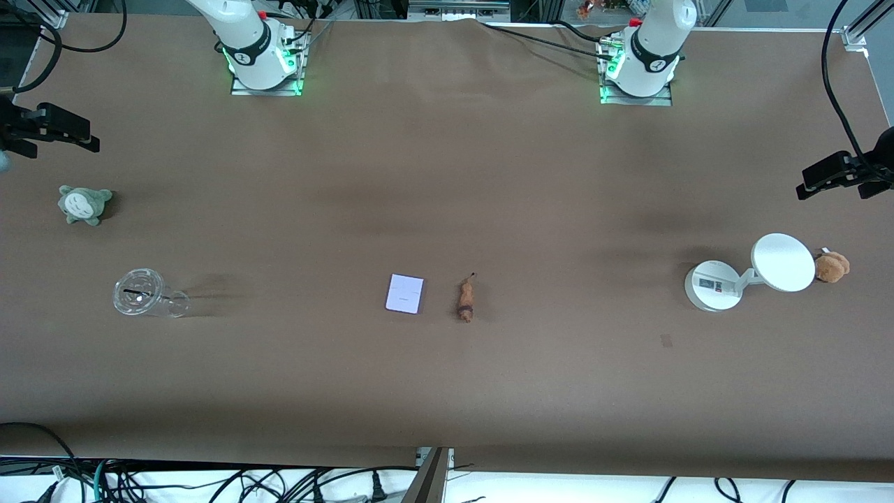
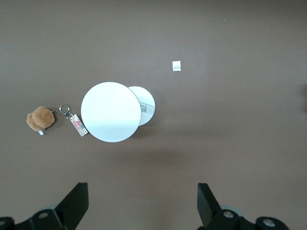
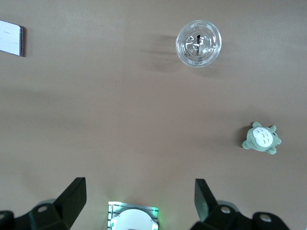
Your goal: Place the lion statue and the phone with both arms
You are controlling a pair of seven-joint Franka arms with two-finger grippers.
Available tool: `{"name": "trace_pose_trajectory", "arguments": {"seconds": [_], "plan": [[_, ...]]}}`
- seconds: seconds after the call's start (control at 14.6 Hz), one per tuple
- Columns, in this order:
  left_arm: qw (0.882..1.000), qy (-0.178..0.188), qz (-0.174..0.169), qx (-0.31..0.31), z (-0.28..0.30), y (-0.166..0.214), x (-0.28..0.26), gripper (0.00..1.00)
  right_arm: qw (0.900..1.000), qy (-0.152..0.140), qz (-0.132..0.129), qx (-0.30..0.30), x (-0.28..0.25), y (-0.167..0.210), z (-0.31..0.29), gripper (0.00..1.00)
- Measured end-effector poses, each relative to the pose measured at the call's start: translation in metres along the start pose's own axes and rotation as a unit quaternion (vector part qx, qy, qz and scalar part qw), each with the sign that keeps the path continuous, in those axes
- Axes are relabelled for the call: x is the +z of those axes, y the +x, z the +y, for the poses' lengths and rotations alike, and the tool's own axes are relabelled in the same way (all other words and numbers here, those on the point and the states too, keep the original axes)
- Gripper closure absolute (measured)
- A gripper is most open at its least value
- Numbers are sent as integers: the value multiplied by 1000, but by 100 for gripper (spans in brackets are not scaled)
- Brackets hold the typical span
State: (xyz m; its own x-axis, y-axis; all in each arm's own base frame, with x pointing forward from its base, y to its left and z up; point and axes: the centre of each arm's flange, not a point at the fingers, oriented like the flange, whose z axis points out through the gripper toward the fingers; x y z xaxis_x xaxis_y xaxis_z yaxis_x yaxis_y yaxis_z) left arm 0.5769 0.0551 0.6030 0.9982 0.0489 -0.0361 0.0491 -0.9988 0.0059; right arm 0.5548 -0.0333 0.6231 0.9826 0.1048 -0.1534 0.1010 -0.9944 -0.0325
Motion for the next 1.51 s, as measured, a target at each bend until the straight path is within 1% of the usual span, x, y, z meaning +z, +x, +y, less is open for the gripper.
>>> {"name": "trace_pose_trajectory", "arguments": {"seconds": [0.34, 0.75, 0.96, 1.1, 1.23, 1.51], "plan": [[1000, 0, 9, 0, 0, 2, -2, 0, 1000, 0, -2, 0, 2, 1, 0, 0], [1000, 0, 9, 6, 3, 2, -2, 0, 1000, 0, -2, 0, 2, 1, 0, 0], [999, -20, 9, 27, 6, 3, 0, 0, 1000, 0, -2, 0, 2, 1, 0, 0], [999, -26, 7, 30, 8, 4, 2, 0, 1000, 0, -2, 0, 2, 1, 0, 0], [999, -28, 0, 31, 14, 3, 4, 0, 1000, 0, -2, 0, 2, 1, 0, 0], [999, -29, -18, 5, 39, 2, 11, 0, 1000, 0, -2, 0, 2, 1, 0, 0]]}}
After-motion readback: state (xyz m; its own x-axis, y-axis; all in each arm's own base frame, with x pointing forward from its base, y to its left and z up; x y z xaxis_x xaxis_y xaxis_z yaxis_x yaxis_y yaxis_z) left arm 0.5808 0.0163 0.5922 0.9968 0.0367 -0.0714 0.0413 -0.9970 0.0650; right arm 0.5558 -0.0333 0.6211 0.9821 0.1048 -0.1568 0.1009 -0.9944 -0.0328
